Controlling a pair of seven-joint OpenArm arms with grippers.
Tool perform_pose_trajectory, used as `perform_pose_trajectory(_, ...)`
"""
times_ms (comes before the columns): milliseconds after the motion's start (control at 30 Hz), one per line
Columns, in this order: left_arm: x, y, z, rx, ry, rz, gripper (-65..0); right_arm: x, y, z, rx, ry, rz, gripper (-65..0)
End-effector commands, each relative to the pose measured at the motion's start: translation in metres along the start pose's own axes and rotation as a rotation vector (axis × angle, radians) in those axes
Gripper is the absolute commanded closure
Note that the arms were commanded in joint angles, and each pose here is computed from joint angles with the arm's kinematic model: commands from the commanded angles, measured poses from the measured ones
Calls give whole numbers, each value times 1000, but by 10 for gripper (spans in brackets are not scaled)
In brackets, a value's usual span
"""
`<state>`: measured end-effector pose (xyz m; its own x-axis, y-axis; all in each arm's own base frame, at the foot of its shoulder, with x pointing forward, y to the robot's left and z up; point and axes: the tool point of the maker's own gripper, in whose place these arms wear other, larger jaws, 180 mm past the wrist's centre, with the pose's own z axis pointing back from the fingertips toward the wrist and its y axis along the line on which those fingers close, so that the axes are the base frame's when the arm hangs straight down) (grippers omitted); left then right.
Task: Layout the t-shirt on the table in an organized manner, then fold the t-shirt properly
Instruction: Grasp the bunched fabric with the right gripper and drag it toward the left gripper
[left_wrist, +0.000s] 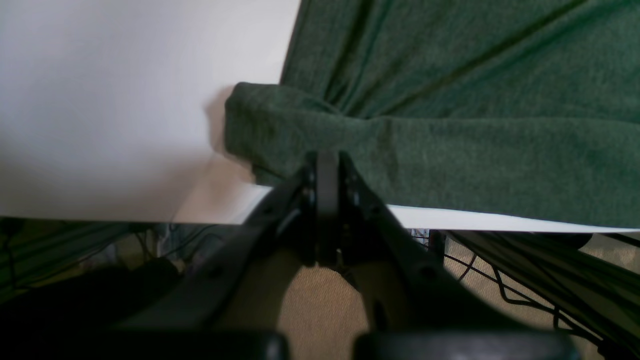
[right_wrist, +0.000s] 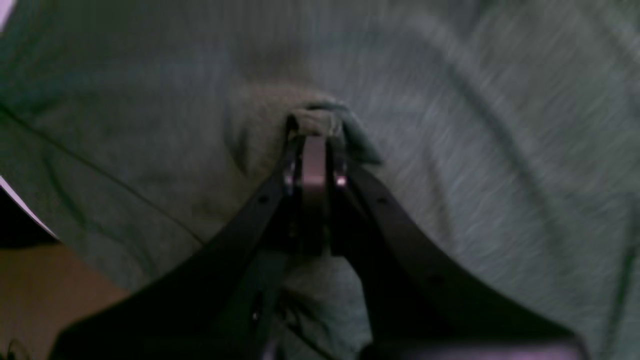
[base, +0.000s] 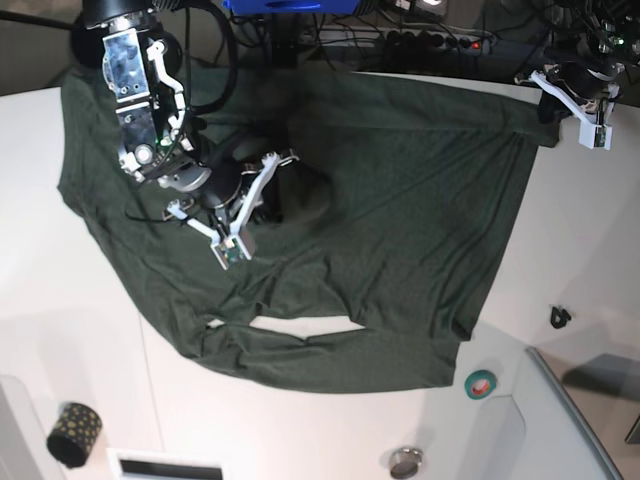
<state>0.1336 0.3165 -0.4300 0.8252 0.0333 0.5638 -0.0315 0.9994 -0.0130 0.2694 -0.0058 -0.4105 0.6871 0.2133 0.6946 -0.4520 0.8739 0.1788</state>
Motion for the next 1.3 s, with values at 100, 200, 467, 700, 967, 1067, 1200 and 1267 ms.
perform_pose_trajectory(100,10,5,5,8,-33,-15,0,43,-4,15,-16,-87,45,-8)
perform_pose_trajectory(200,10,5,5,8,-33,-15,0,64,-3,26,-23,-149,69,-8)
perform_pose_trajectory(467,10,5,5,8,-33,-15,0,110,41,44,63,-306,142,-8)
perform_pose_trajectory(700,10,6,6,11,-33,-18,0,124,134,49,290,-415,253,-8)
perform_pose_trajectory(967,11,7,6,15,-32,-24,0,118,198,17,437,-347,334,-8)
perform_pose_trajectory(1067,11,7,6,15,-33,-25,0,113,208,0,456,-301,369,-8)
perform_pose_trajectory(1200,10,7,7,15,-29,-26,0,96,224,-16,494,-252,434,-8)
perform_pose_trajectory(1267,10,7,7,15,-29,-26,0,82,226,-24,502,-214,438,-11)
